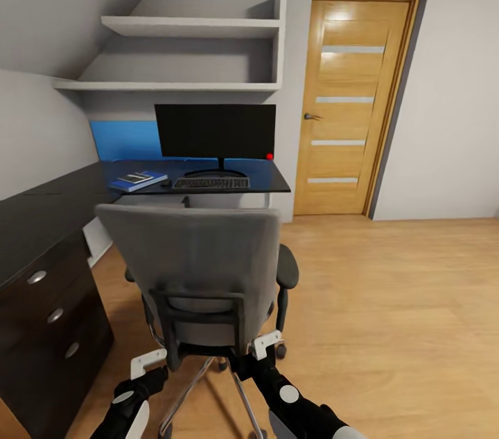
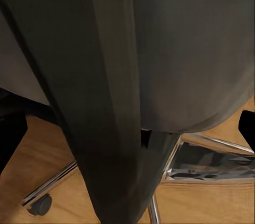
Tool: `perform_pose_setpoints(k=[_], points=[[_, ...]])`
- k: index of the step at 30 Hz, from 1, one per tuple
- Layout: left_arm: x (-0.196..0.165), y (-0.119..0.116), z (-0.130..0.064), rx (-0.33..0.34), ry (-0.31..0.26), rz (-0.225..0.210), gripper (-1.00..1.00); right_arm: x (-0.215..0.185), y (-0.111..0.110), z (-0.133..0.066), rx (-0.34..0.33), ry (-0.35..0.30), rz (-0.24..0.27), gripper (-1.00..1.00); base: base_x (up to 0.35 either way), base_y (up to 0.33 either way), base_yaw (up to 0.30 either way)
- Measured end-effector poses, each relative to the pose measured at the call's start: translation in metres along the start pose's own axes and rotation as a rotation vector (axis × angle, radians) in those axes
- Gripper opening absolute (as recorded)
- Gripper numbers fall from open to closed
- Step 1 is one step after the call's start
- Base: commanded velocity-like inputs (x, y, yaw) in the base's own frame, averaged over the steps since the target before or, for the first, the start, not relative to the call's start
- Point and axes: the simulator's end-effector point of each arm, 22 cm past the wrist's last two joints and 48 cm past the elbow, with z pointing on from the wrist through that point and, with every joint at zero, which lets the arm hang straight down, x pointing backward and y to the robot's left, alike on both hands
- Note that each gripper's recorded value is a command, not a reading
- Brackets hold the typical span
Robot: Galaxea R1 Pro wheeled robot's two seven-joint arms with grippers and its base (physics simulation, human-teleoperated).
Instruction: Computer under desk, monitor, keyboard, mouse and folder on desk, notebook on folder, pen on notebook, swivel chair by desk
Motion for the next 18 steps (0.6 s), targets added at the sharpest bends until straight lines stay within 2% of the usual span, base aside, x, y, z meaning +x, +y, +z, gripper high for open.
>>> perform_pose_setpoints(k=[10, 18], points=[[0.0055, 0.0005, 0.0024, -0.002, 0.011, 0.003, 1.0, 0.0061, 0.0014, 0.0013, -0.006, 0.011, -0.001, 1.0, 0.175, 0.0, 0.148], [0.0071, 0.0011, 0.0031, -0.004, 0.015, 0.004, 1.0, 0.0081, 0.0018, 0.0015, -0.008, 0.015, -0.001, 1.0, 0.156, -0.051, 0.058]])
